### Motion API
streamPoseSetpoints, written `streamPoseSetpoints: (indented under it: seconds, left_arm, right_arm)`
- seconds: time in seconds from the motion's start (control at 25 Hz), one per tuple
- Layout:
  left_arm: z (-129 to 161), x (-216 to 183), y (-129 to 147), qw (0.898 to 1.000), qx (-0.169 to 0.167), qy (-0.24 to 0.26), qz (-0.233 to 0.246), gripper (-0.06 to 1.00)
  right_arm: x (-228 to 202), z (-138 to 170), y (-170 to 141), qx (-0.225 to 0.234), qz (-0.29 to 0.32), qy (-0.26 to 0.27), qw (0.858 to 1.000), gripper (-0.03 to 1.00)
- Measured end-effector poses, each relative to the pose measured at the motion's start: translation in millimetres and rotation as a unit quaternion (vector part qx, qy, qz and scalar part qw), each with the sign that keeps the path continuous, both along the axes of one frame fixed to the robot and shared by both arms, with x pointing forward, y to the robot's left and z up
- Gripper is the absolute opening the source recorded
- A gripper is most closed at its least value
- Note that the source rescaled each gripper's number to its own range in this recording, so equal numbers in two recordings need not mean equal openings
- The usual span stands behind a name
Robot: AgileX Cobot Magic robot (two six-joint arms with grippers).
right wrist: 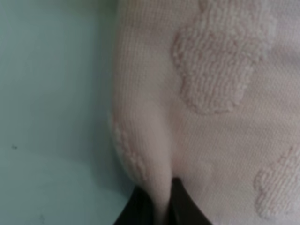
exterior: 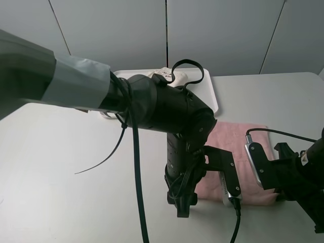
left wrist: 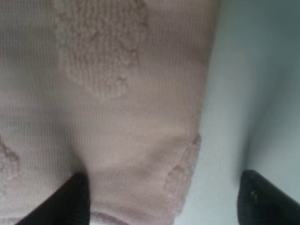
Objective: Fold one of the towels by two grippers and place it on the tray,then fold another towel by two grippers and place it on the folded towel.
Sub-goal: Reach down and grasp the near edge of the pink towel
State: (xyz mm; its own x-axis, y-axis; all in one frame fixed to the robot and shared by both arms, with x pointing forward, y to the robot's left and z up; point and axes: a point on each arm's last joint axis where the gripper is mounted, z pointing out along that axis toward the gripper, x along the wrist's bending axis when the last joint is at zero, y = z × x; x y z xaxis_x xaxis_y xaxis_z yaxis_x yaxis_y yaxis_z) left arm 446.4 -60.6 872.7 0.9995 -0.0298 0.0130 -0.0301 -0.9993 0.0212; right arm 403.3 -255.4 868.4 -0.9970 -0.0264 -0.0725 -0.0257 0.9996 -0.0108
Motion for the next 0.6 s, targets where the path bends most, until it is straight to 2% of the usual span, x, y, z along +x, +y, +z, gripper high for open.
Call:
streamPoseSetpoints:
  seconds: [0.36,0.44,0.6]
  left_arm:
    - [0.1,2.2,-2.2,1.0,-0.012,-0.012,0.007,0.06]
    - [0.2,2.6,-2.4,1.0,-0.013,-0.014,0.005,0.01]
    - [0.2,2.8,-2.7,1.0,-0.015,-0.015,0.006,0.0]
  right_arm:
    - [0.5,0.0,0.2,0.003,-0.027,-0.003,1.0,0.01]
    - [0.8,0.1,0.3,0.005,-0.045,-0.005,0.999,0.01]
    - [2.0,0.2,0.7,0.012,-0.097,-0.012,0.995,0.01]
